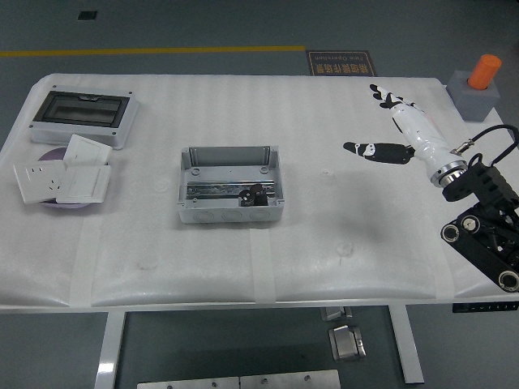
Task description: Pick up the battery,place it into the box
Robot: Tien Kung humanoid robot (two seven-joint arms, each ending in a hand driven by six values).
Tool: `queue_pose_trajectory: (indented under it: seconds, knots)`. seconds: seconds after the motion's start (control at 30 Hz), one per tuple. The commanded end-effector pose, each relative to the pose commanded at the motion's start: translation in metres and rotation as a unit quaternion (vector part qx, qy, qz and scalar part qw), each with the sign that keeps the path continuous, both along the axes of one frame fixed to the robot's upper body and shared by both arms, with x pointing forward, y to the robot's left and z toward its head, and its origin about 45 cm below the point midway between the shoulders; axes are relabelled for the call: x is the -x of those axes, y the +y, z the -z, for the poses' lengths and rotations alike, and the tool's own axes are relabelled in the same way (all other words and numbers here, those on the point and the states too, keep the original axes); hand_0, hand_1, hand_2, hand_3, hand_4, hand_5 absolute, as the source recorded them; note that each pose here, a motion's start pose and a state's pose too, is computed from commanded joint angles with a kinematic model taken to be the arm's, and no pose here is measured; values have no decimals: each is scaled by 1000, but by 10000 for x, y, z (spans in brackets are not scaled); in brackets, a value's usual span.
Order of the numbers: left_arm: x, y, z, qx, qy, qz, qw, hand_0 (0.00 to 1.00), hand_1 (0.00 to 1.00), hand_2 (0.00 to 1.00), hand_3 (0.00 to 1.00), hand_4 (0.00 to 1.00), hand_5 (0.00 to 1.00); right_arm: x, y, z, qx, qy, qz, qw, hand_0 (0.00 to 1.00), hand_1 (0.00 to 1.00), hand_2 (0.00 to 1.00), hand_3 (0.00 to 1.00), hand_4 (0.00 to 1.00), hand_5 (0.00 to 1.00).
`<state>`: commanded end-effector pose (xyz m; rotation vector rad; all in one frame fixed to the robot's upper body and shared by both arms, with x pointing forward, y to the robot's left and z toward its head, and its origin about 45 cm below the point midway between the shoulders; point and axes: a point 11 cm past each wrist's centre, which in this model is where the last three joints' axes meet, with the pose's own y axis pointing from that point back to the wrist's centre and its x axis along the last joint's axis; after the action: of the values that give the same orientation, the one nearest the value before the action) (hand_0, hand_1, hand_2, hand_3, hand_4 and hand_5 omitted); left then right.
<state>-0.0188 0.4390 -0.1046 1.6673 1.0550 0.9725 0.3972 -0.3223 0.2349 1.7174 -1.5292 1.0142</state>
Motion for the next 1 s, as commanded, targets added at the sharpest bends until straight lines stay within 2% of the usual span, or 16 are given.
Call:
queue_pose_trajectory:
  seconds: [0.1, 0.13, 0.2, 0.63, 1.0]
  knots:
    - [28, -2, 1, 0, 2, -1, 1000, 611, 648, 430, 489, 438, 470, 75, -178, -38, -30, -11, 27, 999, 961, 786, 848, 977, 986, 542]
    - [35, -1, 1, 0, 2, -1, 1000, 612, 648, 431, 490, 439, 468, 95, -237, -48, -37, -14, 36, 999, 929, 766, 825, 928, 972, 538]
    - [45, 1, 1, 0, 2, -3, 1000, 612, 648, 431, 490, 439, 468, 130, -364, -85, -54, -22, 55, 997, 929, 766, 825, 928, 972, 538]
    - [130, -57, 23, 4, 2, -16, 1000, 611, 648, 430, 490, 438, 464, 279, -1046, -469, -130, -95, 147, 976, 922, 758, 812, 896, 965, 536]
    - [119, -40, 17, 1, 0, -20, 1000, 611, 648, 431, 492, 439, 459, 315, -1139, -539, -146, -108, 160, 970, 909, 749, 807, 888, 951, 541]
